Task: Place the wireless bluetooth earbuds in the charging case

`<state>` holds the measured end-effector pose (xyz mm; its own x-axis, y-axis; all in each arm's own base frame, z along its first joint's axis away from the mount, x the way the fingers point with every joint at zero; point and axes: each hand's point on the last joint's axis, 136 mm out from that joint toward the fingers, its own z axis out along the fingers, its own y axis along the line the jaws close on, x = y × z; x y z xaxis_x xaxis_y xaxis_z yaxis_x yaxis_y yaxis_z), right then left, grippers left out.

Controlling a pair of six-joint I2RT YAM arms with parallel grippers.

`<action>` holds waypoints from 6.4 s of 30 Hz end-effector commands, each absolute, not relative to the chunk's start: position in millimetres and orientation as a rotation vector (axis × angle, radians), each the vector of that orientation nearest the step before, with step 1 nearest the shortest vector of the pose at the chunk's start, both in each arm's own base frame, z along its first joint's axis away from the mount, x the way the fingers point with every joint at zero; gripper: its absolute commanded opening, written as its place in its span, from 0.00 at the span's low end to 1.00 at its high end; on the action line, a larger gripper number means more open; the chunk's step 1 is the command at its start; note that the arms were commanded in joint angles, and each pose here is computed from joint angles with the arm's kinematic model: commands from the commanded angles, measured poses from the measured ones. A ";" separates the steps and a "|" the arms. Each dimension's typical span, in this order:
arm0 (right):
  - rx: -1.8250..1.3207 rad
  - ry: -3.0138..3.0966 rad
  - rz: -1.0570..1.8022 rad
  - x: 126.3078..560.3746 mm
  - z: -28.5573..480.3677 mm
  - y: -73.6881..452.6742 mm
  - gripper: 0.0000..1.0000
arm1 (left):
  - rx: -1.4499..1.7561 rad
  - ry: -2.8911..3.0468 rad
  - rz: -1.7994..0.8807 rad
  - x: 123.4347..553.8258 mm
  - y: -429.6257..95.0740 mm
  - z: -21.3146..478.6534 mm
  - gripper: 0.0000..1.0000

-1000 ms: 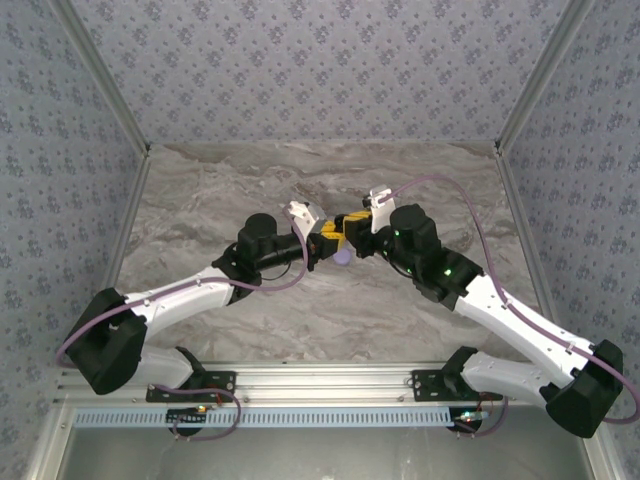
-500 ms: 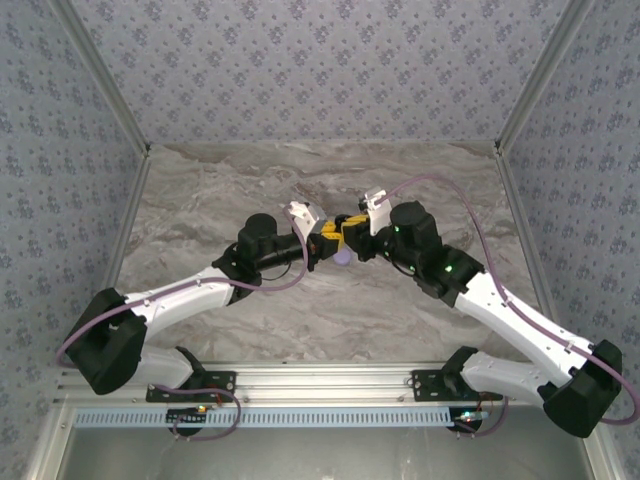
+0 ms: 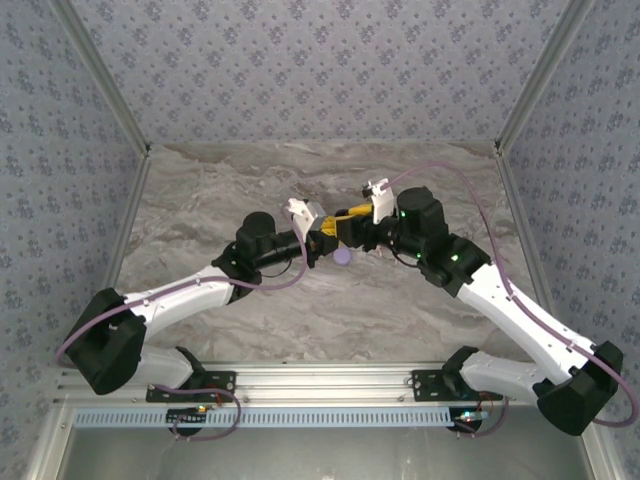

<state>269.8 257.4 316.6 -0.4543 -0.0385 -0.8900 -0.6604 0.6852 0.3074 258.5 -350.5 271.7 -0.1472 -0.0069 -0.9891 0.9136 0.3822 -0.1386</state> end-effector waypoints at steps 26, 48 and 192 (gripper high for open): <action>-0.442 2.055 1.169 239.8 334.1 221.5 0.73 | 0.785 1.342 -1.101 254.0 -352.5 315.5 0.00; -0.527 2.066 1.071 252.2 341.4 244.2 0.68 | 0.788 1.360 -1.093 255.5 -352.8 311.2 0.00; -0.959 2.355 0.367 359.3 154.4 293.1 0.91 | -0.104 2.130 -0.685 341.5 -134.2 175.8 0.77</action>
